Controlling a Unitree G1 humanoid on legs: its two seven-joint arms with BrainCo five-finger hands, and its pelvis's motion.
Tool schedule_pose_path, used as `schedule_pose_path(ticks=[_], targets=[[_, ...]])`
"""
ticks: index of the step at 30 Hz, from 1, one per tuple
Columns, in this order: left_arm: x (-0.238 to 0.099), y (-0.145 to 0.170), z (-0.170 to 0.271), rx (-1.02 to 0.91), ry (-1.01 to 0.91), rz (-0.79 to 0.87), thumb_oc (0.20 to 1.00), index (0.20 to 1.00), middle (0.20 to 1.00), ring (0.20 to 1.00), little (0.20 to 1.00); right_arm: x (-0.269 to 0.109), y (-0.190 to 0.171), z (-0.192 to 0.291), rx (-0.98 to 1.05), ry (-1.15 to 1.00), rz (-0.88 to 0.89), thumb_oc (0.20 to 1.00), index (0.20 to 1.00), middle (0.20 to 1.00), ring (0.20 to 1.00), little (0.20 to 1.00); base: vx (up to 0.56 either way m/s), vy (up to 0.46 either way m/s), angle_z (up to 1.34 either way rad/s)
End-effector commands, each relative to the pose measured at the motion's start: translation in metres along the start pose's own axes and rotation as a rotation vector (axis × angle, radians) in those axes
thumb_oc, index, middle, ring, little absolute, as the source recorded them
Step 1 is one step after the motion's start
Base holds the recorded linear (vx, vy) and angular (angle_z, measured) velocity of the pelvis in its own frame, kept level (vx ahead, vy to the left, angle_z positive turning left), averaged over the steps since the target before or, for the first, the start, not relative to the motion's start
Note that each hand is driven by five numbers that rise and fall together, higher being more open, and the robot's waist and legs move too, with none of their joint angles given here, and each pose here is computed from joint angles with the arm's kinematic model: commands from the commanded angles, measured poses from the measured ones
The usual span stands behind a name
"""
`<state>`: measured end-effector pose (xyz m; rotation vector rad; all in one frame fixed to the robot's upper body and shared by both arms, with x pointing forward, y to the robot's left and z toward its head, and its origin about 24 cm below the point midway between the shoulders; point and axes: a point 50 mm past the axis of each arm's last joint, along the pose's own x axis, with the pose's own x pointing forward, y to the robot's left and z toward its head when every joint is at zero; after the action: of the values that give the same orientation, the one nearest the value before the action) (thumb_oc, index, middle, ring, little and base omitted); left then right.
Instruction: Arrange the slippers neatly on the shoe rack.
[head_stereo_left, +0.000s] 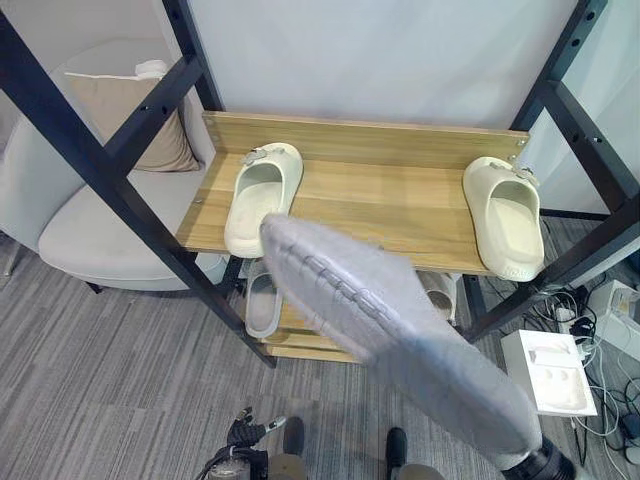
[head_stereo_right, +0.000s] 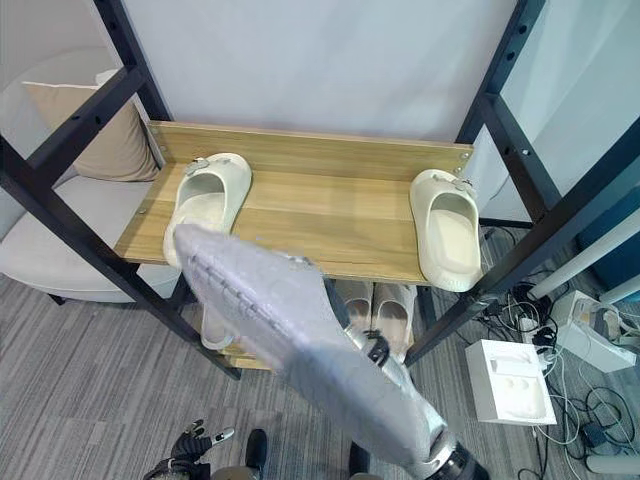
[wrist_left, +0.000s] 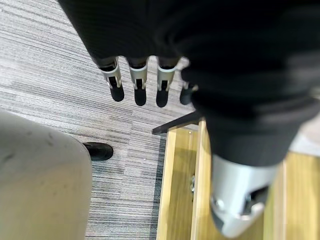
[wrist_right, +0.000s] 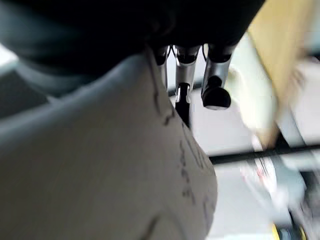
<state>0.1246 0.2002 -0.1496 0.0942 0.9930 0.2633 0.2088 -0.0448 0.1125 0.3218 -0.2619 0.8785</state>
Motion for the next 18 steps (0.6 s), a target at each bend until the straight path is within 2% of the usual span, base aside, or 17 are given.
schedule_pose_path(ticks=[1, 9, 11, 12, 13, 16, 18], targets=[[0.004, 0.014, -0.009, 0.066, 0.067, 0.043, 1.000, 1.000, 1.000, 1.000, 1.000, 0.009, 0.012, 0.006, 0.052, -0.023, 0.113, 0.200, 0.200, 0.200, 0.200, 0.200, -0.01, -0.007, 0.04], [0.002, 0.022, -0.019, 0.066, 0.111, 0.062, 1.000, 1.000, 1.000, 1.000, 1.000, 0.001, 0.006, -0.028, 0.022, 0.138, 0.085, 0.200, 0.200, 0.200, 0.200, 0.200, 0.00, 0.000, 0.00], [0.003, 0.021, -0.018, 0.053, 0.102, 0.057, 1.000, 1.000, 1.000, 1.000, 1.000, -0.006, -0.004, -0.046, -0.075, 0.231, 0.046, 0.200, 0.200, 0.200, 0.200, 0.200, 0.00, -0.001, 0.02], [0.003, 0.021, -0.016, 0.031, 0.096, 0.057, 1.000, 1.000, 1.000, 1.000, 1.000, -0.011, -0.011, -0.053, -0.193, 0.282, 0.027, 0.200, 0.200, 0.200, 0.200, 0.200, 0.00, 0.000, 0.00], [0.003, 0.021, -0.016, 0.031, 0.096, 0.057, 1.000, 1.000, 1.000, 1.000, 1.000, -0.011, -0.011, -0.053, -0.193, 0.282, 0.027, 0.200, 0.200, 0.200, 0.200, 0.200, -0.03, -0.011, 0.04], [0.005, 0.021, -0.005, -0.019, 0.059, 0.070, 1.000, 1.000, 1.000, 1.000, 1.000, -0.019, -0.031, -0.065, -0.382, 0.369, -0.059, 0.200, 0.200, 0.200, 0.200, 0.200, -0.10, -0.023, 0.10], [0.008, 0.020, 0.005, -0.048, 0.031, 0.085, 1.000, 1.000, 1.000, 1.000, 1.000, -0.022, -0.053, -0.068, -0.584, 0.428, -0.126, 0.200, 0.200, 0.200, 0.200, 0.200, -0.15, -0.021, 0.22]])
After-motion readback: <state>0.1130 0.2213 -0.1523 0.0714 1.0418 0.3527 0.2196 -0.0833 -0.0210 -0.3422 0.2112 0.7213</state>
